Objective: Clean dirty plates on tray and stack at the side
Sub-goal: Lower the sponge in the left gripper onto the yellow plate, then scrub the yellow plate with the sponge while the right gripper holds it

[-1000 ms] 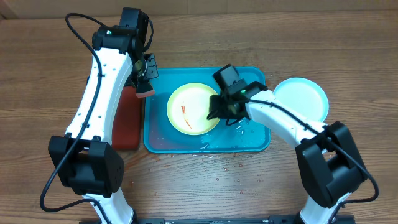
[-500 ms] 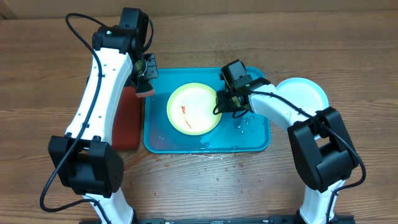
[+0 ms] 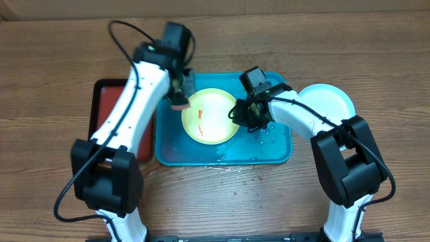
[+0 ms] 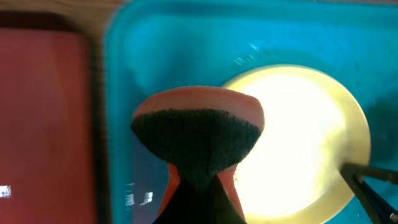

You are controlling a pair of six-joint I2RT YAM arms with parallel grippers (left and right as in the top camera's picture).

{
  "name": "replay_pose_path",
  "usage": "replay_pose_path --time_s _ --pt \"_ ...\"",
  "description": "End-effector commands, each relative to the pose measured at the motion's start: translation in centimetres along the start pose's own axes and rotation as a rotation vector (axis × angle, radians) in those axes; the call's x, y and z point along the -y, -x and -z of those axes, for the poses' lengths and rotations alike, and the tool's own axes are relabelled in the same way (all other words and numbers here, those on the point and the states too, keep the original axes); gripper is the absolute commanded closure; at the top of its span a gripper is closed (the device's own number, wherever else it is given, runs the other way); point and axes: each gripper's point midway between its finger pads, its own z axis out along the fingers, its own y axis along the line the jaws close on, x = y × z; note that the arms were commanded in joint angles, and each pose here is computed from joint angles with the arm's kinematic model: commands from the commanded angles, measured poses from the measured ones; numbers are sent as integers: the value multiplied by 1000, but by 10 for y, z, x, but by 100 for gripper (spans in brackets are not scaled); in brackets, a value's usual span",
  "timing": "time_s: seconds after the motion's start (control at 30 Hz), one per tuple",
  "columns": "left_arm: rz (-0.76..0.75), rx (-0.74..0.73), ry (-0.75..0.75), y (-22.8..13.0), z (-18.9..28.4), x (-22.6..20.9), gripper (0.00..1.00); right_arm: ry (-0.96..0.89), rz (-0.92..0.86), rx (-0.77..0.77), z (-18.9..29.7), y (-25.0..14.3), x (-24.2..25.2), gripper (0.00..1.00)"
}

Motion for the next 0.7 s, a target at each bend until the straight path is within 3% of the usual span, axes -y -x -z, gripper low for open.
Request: replay_pose_path --time_s 0.0,0.33,0.67 --pt "-79 -40 -72 -23 -18 25 96 2 0 -49 -9 -18 -8 96" --pt "-148 -74 -50 -61 -68 24 96 -3 44 -61 -14 -32 -19 96" --pt "-243 -51 52 -71 -90 2 96 -5 49 -55 -14 -31 -18 96"
